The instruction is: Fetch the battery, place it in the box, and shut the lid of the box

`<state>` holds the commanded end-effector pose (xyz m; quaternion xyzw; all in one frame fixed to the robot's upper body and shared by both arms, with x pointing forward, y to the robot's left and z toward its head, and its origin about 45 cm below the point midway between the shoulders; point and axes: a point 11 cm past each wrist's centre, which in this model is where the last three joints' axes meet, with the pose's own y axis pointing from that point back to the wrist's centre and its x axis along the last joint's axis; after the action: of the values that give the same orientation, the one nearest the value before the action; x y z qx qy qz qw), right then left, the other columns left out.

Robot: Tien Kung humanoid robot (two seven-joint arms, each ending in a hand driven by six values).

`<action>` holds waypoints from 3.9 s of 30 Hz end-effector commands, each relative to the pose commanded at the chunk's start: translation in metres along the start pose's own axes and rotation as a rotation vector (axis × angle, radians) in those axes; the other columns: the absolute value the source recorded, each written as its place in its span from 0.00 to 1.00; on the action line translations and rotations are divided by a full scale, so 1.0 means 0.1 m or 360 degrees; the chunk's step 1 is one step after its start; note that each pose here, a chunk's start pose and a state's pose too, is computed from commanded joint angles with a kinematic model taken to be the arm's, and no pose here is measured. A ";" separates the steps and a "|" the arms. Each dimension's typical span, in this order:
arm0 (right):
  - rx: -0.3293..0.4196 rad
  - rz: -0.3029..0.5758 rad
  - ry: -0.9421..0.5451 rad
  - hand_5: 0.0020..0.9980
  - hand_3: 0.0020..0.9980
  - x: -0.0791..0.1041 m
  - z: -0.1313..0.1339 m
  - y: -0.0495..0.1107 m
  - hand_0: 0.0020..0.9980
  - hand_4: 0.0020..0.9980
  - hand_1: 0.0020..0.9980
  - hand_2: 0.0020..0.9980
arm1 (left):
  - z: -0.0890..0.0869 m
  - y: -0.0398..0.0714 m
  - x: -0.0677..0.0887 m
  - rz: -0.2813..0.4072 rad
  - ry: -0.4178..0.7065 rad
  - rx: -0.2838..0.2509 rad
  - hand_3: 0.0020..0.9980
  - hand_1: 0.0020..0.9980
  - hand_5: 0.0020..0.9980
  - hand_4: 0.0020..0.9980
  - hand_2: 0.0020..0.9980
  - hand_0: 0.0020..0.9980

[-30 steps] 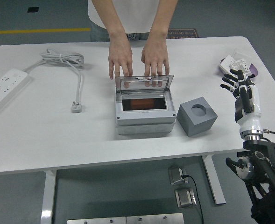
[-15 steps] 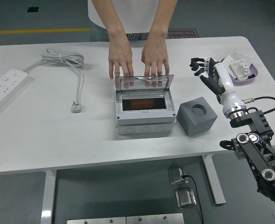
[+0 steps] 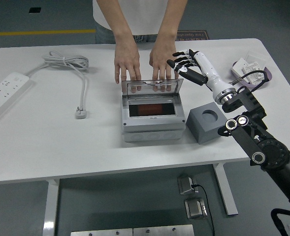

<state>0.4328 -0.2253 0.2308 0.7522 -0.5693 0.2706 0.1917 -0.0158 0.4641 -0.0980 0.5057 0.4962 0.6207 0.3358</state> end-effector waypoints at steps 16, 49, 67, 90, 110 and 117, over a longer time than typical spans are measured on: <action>0.0056 -0.0187 0.0029 0.84 0.75 -0.40 -0.07 0.28 0.73 0.94 0.68 0.68 | 0.01 0.00 -0.02 -0.0006 0.0010 -0.0010 0.67 0.69 0.25 0.74 0.65 0.65; -0.0029 -0.0174 0.0052 0.85 0.75 -0.40 0.03 0.61 0.71 0.94 0.66 0.68 | -0.02 -0.01 -0.05 -0.0015 0.0003 -0.0006 0.67 0.69 0.25 0.74 0.65 0.65; -0.0153 -0.0209 -0.0061 0.84 0.75 -0.57 0.29 0.91 0.68 0.93 0.63 0.66 | -0.01 -0.01 -0.06 -0.0020 -0.0005 -0.0021 0.67 0.69 0.24 0.74 0.65 0.65; -0.0151 0.0301 0.0109 0.84 0.75 0.36 0.23 1.04 0.68 0.92 0.63 0.66 | -0.07 -0.02 -0.08 -0.0024 0.0002 0.0004 0.67 0.69 0.25 0.74 0.65 0.65; -0.0068 0.0826 -0.0740 0.85 0.93 0.65 0.85 1.30 0.77 0.93 0.82 0.91 | -0.16 -0.03 -0.17 -0.0055 -0.0026 0.0040 0.67 0.69 0.24 0.74 0.65 0.65; -0.0025 0.0877 -0.0854 0.85 0.75 0.72 0.82 1.28 0.74 0.93 0.73 0.74 | -0.14 -0.03 -0.12 -0.0014 -0.0044 0.0031 0.67 0.69 0.24 0.74 0.54 0.65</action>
<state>0.3403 -0.3637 0.2091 0.6135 -0.7823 0.1011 -0.0384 -0.0268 0.4503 -0.1039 0.5152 0.4999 0.6073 0.3404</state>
